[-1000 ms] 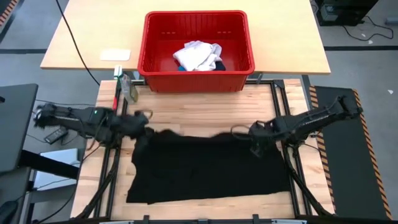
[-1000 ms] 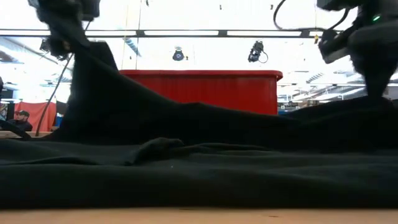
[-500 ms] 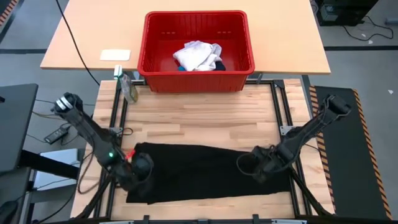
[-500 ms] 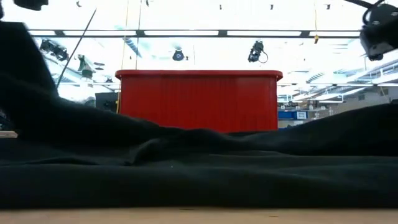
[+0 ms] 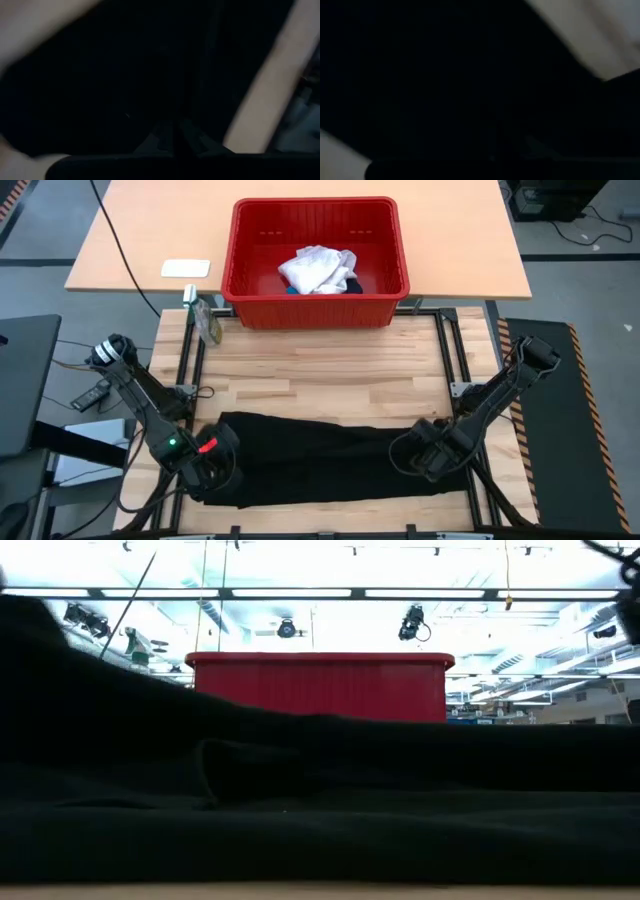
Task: Fold laundry
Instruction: Fold the black shirt on the table
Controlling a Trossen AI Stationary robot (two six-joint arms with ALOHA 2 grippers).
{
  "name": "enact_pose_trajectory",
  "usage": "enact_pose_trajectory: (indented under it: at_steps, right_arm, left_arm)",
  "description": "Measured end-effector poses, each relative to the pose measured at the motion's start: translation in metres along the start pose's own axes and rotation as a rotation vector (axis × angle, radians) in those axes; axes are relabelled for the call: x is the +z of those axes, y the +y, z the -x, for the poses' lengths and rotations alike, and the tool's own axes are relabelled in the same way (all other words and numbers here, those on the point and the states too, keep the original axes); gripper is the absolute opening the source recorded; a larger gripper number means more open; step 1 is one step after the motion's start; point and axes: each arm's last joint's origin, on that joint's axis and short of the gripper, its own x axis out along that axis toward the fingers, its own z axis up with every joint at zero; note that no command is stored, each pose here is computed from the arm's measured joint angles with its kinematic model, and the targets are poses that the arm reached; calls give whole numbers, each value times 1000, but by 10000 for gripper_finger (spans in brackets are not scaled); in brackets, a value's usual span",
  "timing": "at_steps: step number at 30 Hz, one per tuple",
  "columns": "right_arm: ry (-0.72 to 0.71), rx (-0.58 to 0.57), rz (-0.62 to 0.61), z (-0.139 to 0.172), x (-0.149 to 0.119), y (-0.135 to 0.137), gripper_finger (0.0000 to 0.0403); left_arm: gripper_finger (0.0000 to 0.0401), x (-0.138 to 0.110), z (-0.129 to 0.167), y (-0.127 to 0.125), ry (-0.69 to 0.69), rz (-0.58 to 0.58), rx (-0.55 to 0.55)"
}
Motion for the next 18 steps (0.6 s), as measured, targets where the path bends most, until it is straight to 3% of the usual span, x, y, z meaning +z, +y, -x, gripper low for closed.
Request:
enact_pose_trajectory:
  at_steps: [8, 18]
  right_arm:
    - [-115, -99, -41, 11, 34, -22, 9]
    - [-218, -185, -23, 16, 99, -50, 9]
  left_arm:
    - [0, 41, 21, 15, -41, -116, 257]
    - [0, 93, 37, 58, -120, -41, 375]
